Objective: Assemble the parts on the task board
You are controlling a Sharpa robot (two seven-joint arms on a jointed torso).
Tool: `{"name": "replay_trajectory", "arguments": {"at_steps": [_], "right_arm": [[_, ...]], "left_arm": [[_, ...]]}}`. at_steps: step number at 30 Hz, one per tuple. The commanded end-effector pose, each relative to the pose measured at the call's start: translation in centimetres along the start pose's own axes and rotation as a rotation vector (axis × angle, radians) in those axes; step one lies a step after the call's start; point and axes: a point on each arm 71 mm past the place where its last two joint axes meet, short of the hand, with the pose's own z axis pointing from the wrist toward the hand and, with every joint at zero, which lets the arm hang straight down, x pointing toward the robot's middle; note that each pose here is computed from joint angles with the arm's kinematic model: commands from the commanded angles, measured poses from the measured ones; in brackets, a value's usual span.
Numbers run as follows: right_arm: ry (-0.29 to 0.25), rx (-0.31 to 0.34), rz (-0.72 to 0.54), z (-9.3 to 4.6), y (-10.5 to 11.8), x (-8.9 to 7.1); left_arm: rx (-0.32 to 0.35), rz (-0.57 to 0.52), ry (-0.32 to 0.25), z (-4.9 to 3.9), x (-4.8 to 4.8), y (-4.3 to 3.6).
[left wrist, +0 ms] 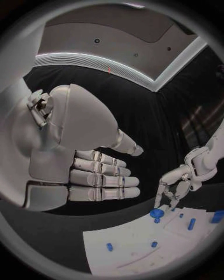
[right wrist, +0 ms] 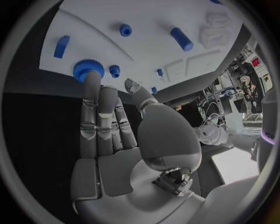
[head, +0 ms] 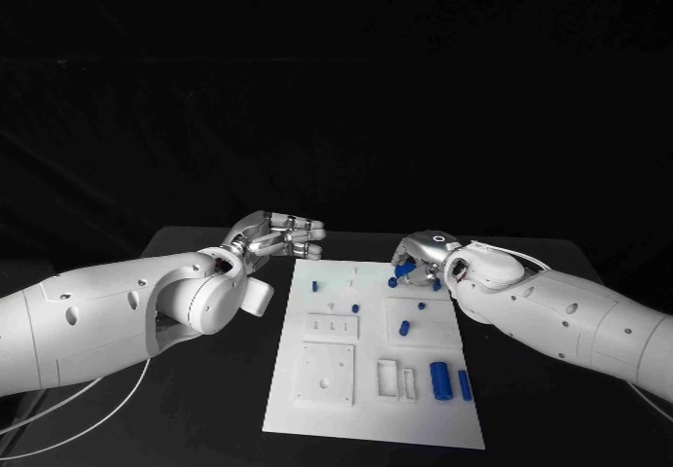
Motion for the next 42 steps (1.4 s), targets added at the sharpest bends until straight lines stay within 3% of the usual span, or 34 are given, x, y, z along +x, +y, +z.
{"name": "replay_trajectory", "arguments": {"at_steps": [1,42], "right_arm": [[0.018,0.002,-0.052,0.1,0.04,0.12],[0.04,0.002,-0.081,0.63,0.4,0.83]], "left_arm": [[0.013,0.001,0.019,0.01,0.37,-0.3],[0.006,-0.008,0.046,-0.07,1.27,-0.51]]}}
